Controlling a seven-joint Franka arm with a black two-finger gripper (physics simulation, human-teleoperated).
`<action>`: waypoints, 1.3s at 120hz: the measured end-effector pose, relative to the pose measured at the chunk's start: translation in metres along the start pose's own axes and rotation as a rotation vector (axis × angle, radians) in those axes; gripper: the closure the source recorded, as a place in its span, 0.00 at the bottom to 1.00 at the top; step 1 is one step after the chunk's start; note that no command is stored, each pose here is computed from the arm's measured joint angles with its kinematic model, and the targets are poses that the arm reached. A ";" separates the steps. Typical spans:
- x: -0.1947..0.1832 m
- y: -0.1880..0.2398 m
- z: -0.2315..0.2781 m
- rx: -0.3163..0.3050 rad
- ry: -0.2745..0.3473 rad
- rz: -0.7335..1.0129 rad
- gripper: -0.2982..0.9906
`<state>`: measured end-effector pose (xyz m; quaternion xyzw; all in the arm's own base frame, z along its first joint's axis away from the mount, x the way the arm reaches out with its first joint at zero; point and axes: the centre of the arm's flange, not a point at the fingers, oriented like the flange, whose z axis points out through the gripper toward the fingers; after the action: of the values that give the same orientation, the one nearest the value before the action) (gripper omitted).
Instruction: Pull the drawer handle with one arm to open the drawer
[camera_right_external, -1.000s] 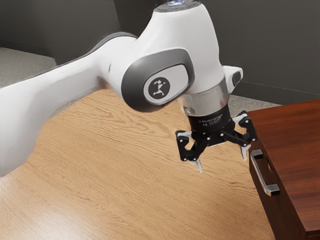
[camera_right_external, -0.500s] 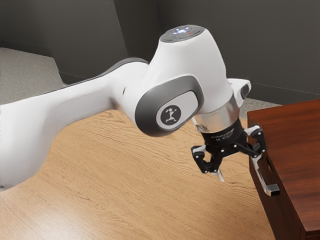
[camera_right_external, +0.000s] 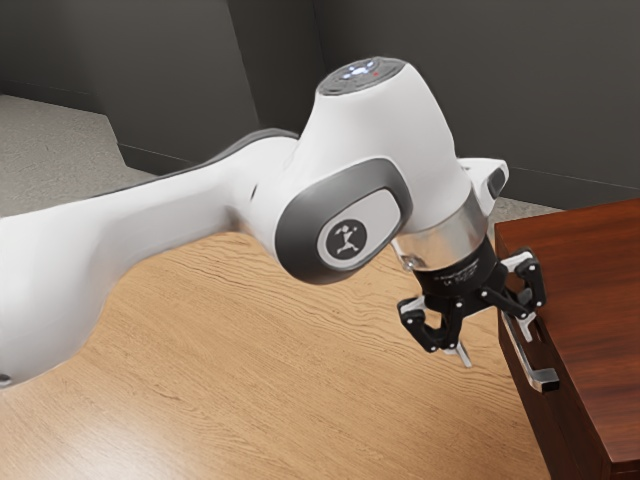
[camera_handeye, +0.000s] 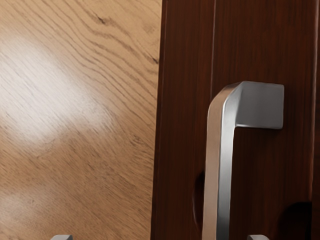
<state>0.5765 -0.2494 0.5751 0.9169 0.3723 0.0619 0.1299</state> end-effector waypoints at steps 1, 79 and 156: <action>0.000 0.000 0.000 0.000 0.000 0.000 0.43; -0.001 -0.011 0.007 0.011 0.001 -0.006 0.50; 0.015 -0.050 -0.002 0.022 -0.008 -0.032 0.51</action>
<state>0.5540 -0.2041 0.5631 0.9124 0.3872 0.0521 0.1223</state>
